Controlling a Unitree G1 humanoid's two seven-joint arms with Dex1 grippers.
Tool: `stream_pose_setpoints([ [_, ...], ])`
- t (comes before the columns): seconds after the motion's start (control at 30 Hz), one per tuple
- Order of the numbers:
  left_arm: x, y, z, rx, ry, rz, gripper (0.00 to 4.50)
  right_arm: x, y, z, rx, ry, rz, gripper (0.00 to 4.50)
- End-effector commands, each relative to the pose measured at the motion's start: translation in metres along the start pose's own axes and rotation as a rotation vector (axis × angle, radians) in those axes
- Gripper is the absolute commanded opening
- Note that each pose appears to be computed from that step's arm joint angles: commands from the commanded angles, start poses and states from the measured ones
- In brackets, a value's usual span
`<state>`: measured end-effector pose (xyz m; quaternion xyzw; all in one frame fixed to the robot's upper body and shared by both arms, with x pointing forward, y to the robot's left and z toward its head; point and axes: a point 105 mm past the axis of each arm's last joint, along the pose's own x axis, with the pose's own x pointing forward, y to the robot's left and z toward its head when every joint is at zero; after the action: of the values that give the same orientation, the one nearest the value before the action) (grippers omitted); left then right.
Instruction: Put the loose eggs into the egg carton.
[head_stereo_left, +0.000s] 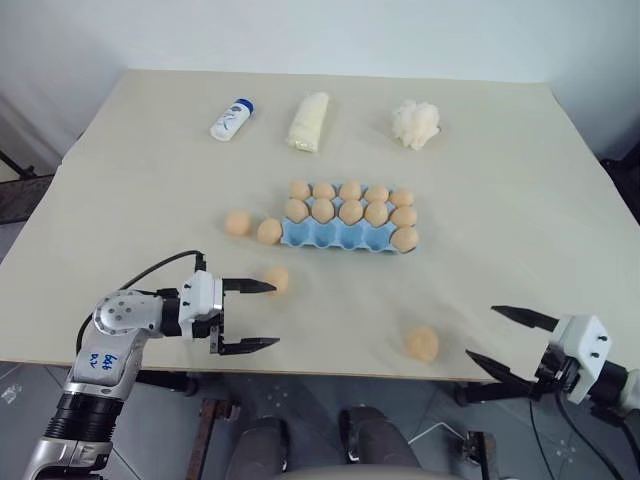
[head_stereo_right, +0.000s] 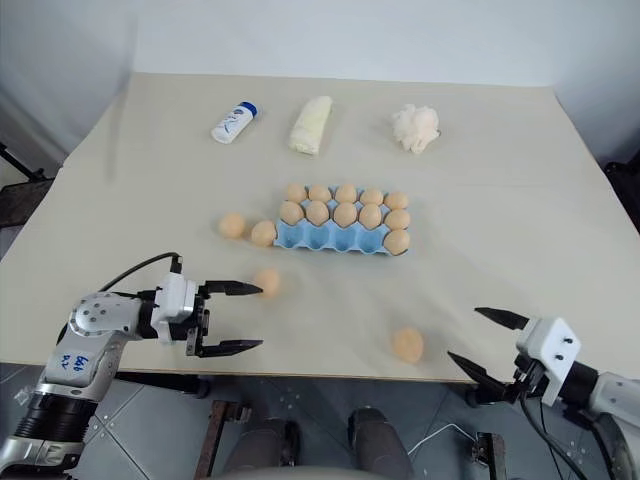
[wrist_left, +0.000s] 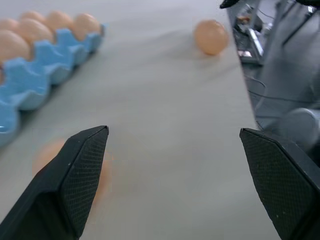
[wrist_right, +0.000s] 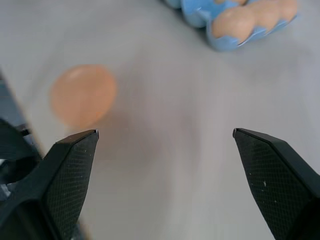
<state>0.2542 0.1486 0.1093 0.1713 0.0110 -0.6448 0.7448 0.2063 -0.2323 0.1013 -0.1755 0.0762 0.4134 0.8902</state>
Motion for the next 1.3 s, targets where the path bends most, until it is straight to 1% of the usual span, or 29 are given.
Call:
stream_pose_setpoints([
  [0.03,0.001,0.001,0.007,0.035,-0.010,0.002,4.46,0.018,0.003,0.017,-0.036,-0.053,0.049,4.50],
  [0.23,-0.004,0.001,0.004,0.027,0.003,0.032,4.46,0.055,0.011,0.013,-0.020,-0.068,0.159,4.50],
  [0.43,-0.010,0.003,0.006,0.028,0.008,0.073,4.46,0.085,0.016,0.002,-0.005,-0.077,0.199,4.50],
  [0.53,-0.013,0.003,0.006,0.028,0.013,0.086,4.50,0.096,0.012,0.003,-0.012,-0.100,0.176,3.95],
  [0.77,-0.017,0.003,0.002,0.009,0.014,0.119,4.50,0.103,0.012,0.016,-0.012,-0.157,0.176,1.52],
  [0.8,-0.017,0.003,0.001,0.007,0.014,0.121,4.50,0.105,0.012,0.019,-0.015,-0.166,0.171,1.23],
  [0.9,-0.016,0.001,0.000,-0.001,0.009,0.125,4.50,0.107,0.010,0.023,-0.018,-0.165,0.153,1.23],
  [0.93,-0.016,0.001,0.000,-0.003,0.008,0.127,4.50,0.104,0.007,0.025,0.010,-0.168,0.149,1.23],
  [0.97,-0.016,0.000,0.001,-0.004,0.007,0.129,4.50,0.102,0.006,0.026,0.032,-0.171,0.148,1.65],
  [1.03,-0.017,0.000,0.000,-0.006,0.011,0.135,4.50,0.097,0.004,0.028,0.018,-0.156,0.160,2.19],
  [1.13,-0.018,-0.001,-0.001,-0.009,0.015,0.141,4.50,0.096,0.000,0.031,0.003,-0.159,0.131,3.26],
  [1.17,-0.019,0.000,-0.001,-0.012,0.014,0.147,4.50,0.098,0.000,0.036,-0.003,-0.173,0.142,3.56],
  [1.23,-0.020,0.002,-0.001,-0.022,0.004,0.166,4.50,0.113,0.000,0.056,-0.036,-0.240,0.161,4.26],
  [1.27,-0.020,0.004,0.000,-0.026,-0.001,0.173,4.50,0.120,0.001,0.064,-0.042,-0.268,0.169,4.47],
  [1.3,-0.021,0.005,0.001,-0.028,-0.006,0.181,4.50,0.127,0.002,0.069,-0.047,-0.279,0.178,4.47],
])
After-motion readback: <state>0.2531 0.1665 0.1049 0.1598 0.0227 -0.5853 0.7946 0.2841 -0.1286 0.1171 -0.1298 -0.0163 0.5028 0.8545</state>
